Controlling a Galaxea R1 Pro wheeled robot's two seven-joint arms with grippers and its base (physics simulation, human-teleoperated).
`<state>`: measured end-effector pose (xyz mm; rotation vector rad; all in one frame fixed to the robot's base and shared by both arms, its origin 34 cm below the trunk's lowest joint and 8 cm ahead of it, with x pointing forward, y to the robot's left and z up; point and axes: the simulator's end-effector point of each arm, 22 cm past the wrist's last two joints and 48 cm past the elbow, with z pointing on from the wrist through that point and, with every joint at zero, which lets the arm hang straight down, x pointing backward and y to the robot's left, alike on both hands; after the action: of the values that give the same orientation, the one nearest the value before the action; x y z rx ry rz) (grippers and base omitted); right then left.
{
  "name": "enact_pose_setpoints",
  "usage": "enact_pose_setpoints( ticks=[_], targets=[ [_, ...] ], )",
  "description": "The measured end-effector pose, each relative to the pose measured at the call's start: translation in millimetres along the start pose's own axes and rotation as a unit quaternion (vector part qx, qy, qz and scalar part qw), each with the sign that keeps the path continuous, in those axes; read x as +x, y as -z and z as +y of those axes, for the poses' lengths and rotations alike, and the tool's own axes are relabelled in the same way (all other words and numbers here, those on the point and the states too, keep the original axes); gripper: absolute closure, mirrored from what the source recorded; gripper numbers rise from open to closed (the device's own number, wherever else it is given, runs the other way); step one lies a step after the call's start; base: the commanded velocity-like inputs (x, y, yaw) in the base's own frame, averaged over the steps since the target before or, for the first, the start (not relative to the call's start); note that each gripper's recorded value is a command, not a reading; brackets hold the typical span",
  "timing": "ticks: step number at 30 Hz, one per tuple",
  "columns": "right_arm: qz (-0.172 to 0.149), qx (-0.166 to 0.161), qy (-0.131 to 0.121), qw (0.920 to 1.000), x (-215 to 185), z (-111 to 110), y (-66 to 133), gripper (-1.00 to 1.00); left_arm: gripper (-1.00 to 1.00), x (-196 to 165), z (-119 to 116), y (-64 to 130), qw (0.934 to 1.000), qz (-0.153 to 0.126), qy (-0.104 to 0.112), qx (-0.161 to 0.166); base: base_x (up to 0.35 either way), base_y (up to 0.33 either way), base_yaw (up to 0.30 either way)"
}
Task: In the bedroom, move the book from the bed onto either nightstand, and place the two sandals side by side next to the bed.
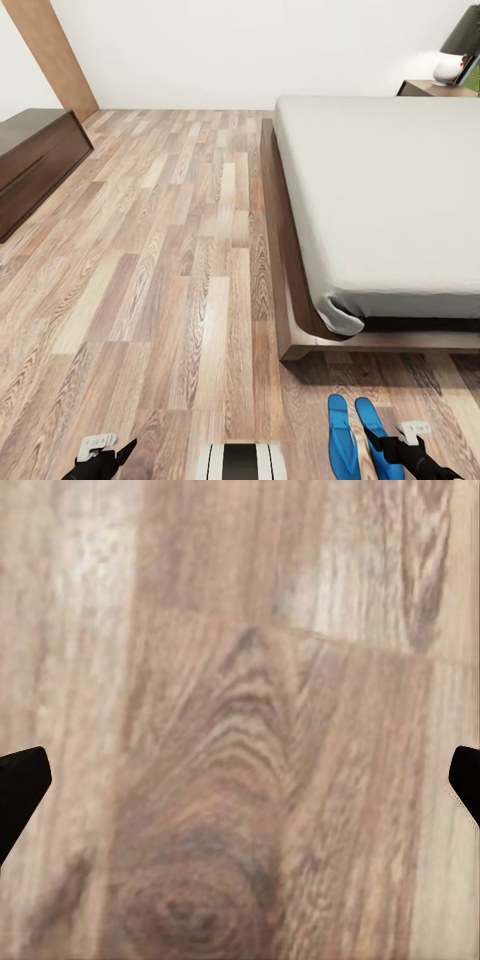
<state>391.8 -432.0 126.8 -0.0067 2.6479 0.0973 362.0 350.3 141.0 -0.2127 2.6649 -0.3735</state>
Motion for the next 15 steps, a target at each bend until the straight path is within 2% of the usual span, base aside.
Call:
enact_pose_setpoints(
  ticks=[15],
  targets=[
    [-0.031, 0.000, 0.002, 0.9995, -30, 1, 8.1, -1.00, -1.00, -27, -7, 7.4, 0.9995, -0.029, -0.007, 0.006, 0.000, 0.000, 0.000]
  ],
)
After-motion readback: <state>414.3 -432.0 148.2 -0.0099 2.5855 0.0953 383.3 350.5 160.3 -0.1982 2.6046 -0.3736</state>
